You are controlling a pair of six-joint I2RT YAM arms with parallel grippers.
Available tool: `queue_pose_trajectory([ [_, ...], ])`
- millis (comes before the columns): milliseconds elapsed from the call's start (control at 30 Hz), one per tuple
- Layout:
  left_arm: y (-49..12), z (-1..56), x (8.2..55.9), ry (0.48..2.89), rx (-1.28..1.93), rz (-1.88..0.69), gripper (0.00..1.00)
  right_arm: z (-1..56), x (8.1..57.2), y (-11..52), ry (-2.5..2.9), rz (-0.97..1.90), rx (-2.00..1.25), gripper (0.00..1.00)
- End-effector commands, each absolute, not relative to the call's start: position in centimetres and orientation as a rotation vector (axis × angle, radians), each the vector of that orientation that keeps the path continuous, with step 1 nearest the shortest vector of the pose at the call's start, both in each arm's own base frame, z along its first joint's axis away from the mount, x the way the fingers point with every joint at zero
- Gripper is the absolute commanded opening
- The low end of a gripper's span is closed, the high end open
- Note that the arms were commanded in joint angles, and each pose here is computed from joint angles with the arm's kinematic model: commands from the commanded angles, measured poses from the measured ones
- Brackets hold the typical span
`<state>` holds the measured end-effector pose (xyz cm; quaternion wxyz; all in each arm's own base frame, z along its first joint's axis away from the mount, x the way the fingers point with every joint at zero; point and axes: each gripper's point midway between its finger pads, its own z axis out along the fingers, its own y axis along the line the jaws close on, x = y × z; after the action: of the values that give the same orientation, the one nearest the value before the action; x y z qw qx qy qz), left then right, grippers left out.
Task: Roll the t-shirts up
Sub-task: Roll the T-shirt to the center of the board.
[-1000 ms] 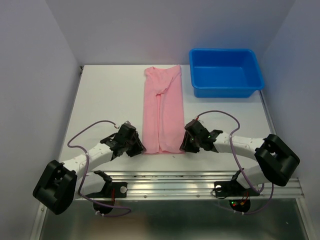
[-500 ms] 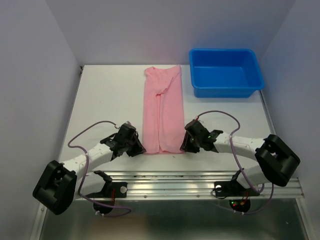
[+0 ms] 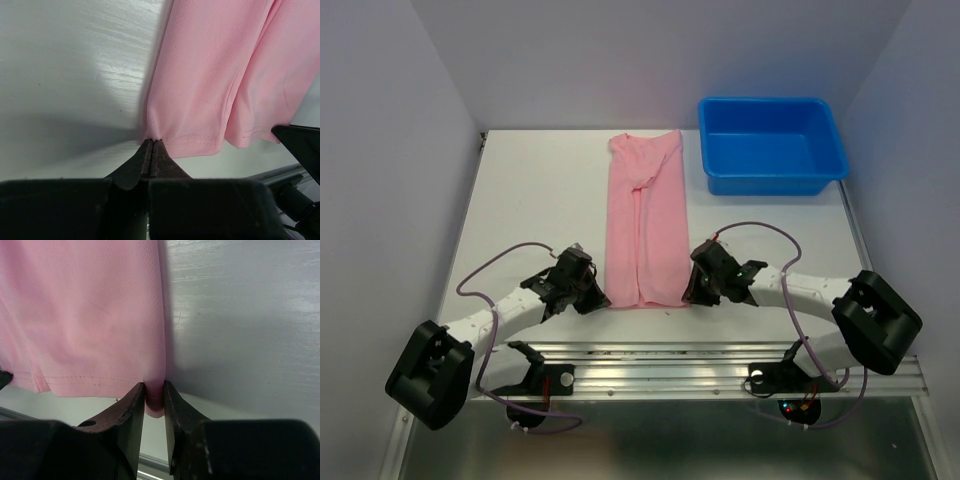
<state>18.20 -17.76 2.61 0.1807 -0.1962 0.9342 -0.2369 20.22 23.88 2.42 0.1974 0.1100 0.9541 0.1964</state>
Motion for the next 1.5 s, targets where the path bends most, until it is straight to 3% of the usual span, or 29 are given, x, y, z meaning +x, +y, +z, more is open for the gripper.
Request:
queue_pose_trajectory([
  [0, -18.1, 2.8, 18.3, 2.634, -0.538, -0.685, 0.0, 3.1, 19.7, 24.1, 2.654, 0.598, 0.314, 0.27],
  [100, -18.2, 3.2, 18.6, 2.625, -0.53, -0.692, 0.0, 3.6, 19.9, 24.1, 2.637, 0.607, 0.322, 0.21],
  [200, -18.5, 4.0, 19.1, 2.604, -0.52, -0.704, 0.0, 4.0, 20.3, 24.2, 2.619, 0.611, 0.318, 0.05],
  [267, -18.4, 4.3, 19.2, 2.601, -0.519, -0.693, 0.0, 4.3, 20.5, 24.4, 2.612, 0.619, 0.32, 0.01],
  [1067, -20.1, 11.4, 29.3, 2.435, -0.472, -0.611, 0.0, 9.9, 30.7, 25.0, 2.385, 0.498, 0.334, 0.01],
  [1467, -19.4, 9.7, 33.0, 2.453, -0.508, -0.616, 0.0, 8.6, 33.9, 24.3, 2.407, 0.442, 0.375, 0.01],
])
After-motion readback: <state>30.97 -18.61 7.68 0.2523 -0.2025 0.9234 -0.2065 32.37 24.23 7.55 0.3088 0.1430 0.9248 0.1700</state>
